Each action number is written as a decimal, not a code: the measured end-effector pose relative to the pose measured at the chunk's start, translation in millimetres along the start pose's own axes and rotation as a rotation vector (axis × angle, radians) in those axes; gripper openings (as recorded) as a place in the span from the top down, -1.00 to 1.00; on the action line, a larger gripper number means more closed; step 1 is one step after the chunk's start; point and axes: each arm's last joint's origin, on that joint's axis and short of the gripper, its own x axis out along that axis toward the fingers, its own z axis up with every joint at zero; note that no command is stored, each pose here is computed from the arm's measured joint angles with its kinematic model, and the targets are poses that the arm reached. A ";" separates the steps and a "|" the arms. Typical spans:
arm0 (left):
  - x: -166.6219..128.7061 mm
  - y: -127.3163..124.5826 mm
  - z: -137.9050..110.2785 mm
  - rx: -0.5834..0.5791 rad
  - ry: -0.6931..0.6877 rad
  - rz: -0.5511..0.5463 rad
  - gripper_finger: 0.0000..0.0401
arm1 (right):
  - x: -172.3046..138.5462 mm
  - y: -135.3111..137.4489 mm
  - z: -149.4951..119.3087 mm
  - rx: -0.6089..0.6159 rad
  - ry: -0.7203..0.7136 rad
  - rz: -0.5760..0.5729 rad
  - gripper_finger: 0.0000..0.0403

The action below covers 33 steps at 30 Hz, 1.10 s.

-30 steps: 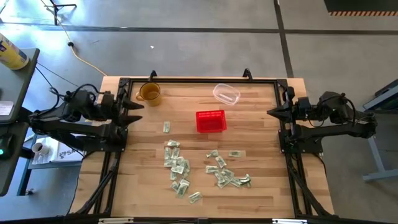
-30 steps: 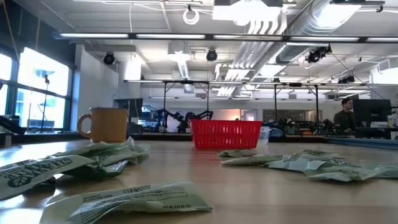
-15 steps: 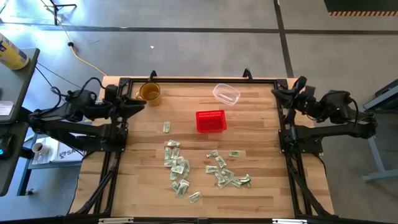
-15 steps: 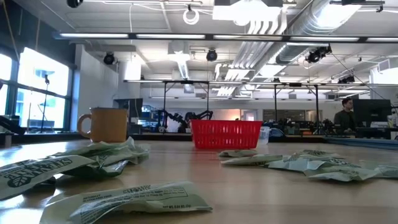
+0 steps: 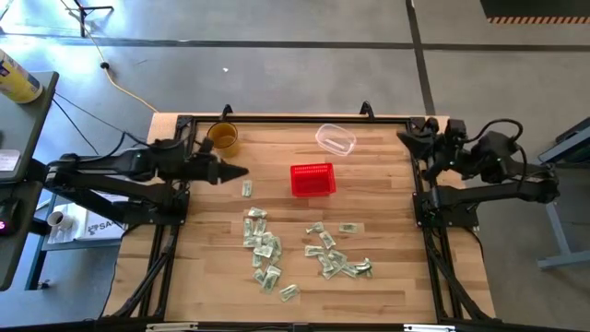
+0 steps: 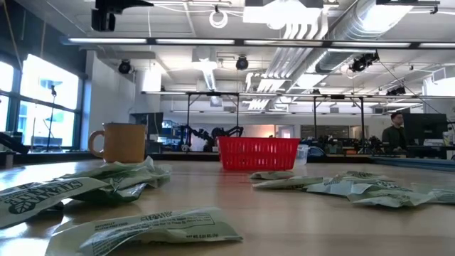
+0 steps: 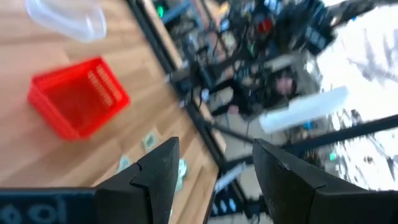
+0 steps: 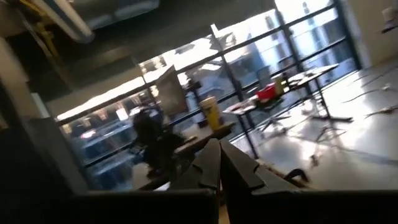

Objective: Pick and place items into bin
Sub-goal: Put the white packet into the red basket

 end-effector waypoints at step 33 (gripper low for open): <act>-76.2 21.4 -5.7 0.469 0.048 0.049 -0.18 | 125.5 -9.5 -85.8 0.289 0.850 -0.541 0.76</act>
